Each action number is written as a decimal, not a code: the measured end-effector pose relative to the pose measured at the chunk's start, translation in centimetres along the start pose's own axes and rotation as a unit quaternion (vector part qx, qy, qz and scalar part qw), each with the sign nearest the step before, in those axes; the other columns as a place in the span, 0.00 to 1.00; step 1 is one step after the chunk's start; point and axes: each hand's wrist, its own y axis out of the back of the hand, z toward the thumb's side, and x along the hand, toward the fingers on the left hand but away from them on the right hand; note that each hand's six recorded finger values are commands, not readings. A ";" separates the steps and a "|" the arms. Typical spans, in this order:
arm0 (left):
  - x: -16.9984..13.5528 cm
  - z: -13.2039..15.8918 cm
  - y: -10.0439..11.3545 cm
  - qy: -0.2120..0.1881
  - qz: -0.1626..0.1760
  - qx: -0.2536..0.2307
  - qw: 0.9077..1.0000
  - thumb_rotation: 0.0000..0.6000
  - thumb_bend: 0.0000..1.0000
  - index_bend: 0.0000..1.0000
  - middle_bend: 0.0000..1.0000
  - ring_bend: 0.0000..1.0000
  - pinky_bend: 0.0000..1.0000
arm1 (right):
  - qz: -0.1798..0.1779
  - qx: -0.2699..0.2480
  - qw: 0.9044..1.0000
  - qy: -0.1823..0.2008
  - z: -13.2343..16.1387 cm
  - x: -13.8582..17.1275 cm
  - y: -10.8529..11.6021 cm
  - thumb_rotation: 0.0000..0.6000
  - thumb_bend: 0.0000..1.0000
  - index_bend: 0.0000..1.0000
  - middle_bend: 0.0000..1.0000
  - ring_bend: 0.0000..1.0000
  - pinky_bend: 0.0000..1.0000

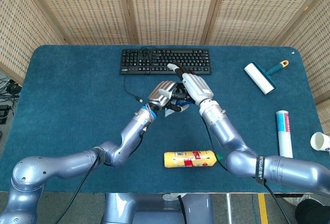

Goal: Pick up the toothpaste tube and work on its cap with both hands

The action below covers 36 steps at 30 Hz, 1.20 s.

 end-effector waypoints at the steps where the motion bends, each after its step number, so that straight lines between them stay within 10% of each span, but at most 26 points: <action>1: -0.1 0.0 0.0 -0.001 0.001 -0.001 1.000 1.00 0.58 0.78 0.56 0.59 0.63 | -0.002 -0.003 1.000 -0.001 -0.1 0.0 0.1 0.00 0.00 0.00 0.00 0.00 0.00; 36: 0.0 1.6 0.9 0.007 0.015 -0.065 0.998 1.00 0.61 0.80 0.59 0.61 0.66 | -0.021 -0.032 0.999 -0.006 -1.3 -0.2 0.1 0.00 0.00 0.00 0.00 0.00 0.00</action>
